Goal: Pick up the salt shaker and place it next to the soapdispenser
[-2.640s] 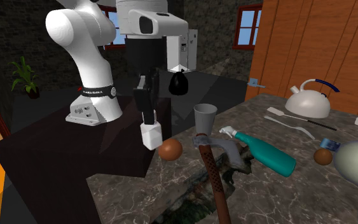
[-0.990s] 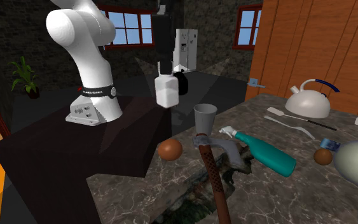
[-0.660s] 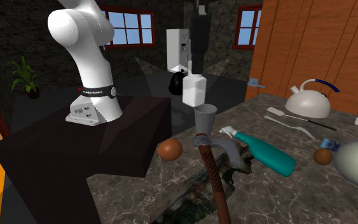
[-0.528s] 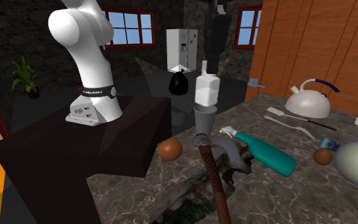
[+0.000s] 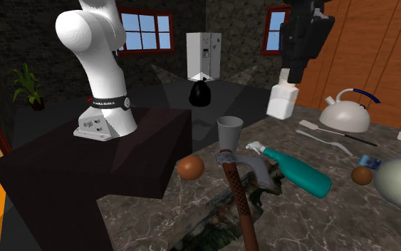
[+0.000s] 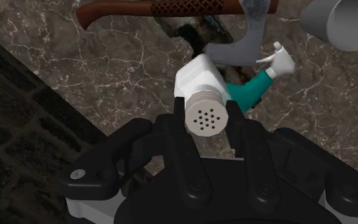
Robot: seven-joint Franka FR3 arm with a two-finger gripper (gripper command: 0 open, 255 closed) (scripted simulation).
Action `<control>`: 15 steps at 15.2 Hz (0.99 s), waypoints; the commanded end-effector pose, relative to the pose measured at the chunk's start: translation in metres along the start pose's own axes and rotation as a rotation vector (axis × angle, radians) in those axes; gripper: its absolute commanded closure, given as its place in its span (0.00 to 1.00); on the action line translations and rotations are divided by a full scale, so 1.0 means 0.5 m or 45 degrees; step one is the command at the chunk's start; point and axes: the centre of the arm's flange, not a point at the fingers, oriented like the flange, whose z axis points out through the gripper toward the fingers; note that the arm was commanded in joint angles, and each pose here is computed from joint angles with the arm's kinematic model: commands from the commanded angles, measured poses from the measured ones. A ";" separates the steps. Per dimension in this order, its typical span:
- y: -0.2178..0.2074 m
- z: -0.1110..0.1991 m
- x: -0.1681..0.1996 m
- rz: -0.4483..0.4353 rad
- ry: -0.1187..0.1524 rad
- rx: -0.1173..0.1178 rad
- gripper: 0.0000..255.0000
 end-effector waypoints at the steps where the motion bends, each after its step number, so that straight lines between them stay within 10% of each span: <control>1: -0.010 -0.005 0.052 0.000 0.001 0.001 1.00; 15: -0.049 -0.008 0.432 0.000 0.001 0.001 1.00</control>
